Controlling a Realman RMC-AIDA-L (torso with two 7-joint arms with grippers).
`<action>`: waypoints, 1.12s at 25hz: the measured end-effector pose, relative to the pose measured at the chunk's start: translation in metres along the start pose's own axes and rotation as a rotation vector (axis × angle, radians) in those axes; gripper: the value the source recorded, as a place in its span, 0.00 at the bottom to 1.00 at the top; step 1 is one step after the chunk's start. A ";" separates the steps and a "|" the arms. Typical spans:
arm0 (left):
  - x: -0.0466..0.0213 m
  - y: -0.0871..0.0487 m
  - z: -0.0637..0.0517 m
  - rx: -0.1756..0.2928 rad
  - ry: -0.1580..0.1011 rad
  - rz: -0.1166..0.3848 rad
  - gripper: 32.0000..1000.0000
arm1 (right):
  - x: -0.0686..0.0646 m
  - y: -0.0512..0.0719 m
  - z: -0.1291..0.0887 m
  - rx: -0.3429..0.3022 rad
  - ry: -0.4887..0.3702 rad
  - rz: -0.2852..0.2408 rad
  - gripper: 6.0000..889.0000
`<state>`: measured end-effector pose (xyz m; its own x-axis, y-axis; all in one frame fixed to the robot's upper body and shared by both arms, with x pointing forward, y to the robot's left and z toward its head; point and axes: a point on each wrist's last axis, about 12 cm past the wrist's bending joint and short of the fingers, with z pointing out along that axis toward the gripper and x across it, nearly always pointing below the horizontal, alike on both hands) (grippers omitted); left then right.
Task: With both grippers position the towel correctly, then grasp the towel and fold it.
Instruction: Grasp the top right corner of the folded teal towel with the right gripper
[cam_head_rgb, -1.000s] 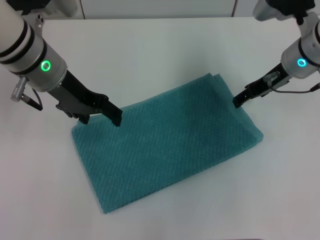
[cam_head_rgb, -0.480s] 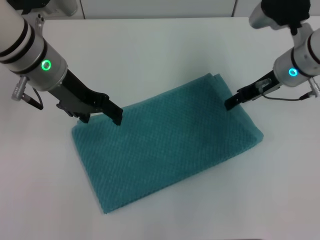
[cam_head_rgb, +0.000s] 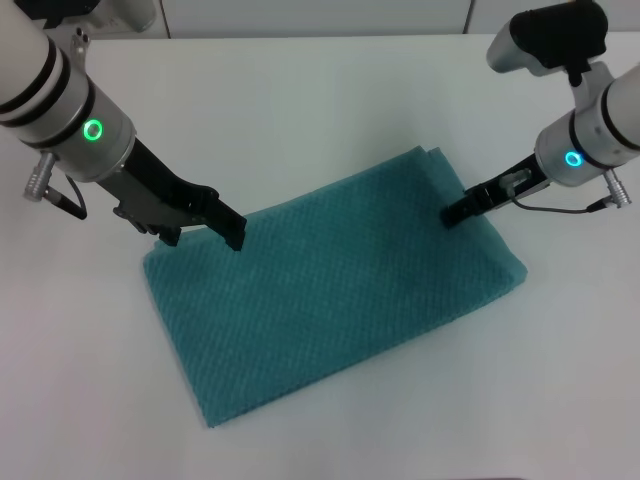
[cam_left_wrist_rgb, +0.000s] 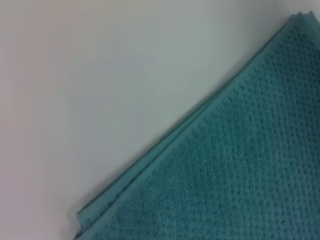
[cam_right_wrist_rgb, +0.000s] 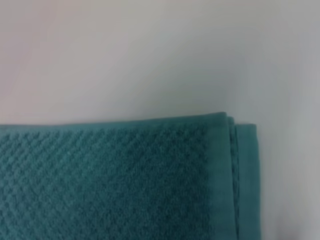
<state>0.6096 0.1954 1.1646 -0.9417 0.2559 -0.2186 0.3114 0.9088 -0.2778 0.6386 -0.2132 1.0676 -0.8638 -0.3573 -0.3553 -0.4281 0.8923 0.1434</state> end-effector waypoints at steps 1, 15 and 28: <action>0.0000 0.000 0.000 0.000 0.000 0.000 0.89 | 0.001 0.000 0.000 0.000 0.001 0.002 0.96; -0.0004 -0.001 0.000 0.003 -0.002 0.001 0.89 | 0.006 0.002 0.006 -0.002 0.001 0.002 0.96; -0.0005 -0.001 0.000 0.004 -0.002 0.002 0.89 | 0.009 0.003 0.008 -0.014 -0.006 0.013 0.96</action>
<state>0.6097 0.1940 1.1649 -0.9409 0.2566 -0.2211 0.3134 0.9070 -0.2812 0.6314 -0.2117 1.0572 -0.8678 -0.3440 -0.3586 -0.4205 0.8929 0.1610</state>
